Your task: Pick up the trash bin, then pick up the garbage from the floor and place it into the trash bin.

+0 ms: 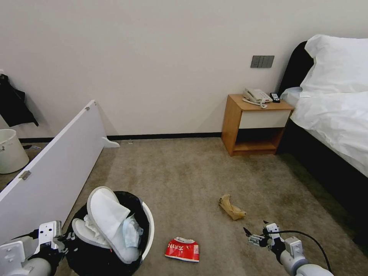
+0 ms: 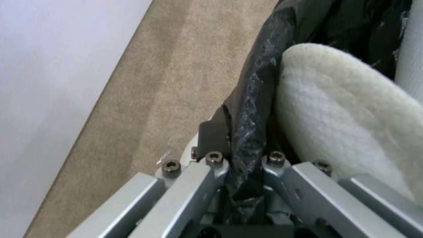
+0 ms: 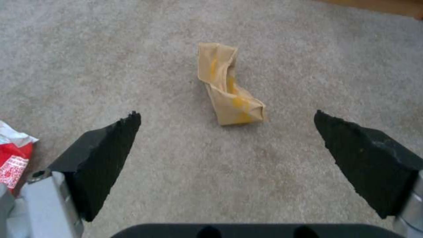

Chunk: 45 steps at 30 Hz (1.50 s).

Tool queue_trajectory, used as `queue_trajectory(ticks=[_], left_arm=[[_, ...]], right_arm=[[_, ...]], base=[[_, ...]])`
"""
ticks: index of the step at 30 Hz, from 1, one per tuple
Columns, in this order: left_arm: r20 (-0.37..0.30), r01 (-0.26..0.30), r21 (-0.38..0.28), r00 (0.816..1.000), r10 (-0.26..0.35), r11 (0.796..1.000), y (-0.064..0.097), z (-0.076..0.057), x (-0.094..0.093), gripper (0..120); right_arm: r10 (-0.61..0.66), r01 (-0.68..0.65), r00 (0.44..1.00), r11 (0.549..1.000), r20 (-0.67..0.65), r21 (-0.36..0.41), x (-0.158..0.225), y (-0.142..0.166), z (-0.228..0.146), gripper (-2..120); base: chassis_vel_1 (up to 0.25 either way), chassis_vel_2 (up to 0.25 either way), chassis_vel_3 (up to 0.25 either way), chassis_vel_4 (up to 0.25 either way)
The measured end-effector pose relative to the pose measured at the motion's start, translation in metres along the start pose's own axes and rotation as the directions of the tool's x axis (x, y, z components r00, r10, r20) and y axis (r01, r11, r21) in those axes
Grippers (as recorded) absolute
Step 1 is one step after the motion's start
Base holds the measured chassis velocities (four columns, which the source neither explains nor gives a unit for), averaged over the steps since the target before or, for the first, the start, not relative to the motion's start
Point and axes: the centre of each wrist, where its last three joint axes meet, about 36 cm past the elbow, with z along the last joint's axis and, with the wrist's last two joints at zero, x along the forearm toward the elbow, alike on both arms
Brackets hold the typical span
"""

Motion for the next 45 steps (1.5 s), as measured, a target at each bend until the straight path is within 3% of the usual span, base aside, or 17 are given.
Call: queue_trajectory(ticks=[37,45], left_arm=[[-0.001,-0.003,0.002,1.0,0.003,1.0,0.001,-0.001,-0.002,2],[-0.001,-0.004,0.003,1.0,0.004,1.0,0.002,-0.002,-0.003,2]], right_arm=[[-0.121,0.121,0.991,0.993,0.048,0.013,-0.022,0.003,0.009,100],[-0.167,0.163,0.984,0.985,0.061,0.064,-0.035,0.0,0.014,100]], base=[[0.0,0.0,0.0,0.0],[0.0,0.0,0.0,0.0]])
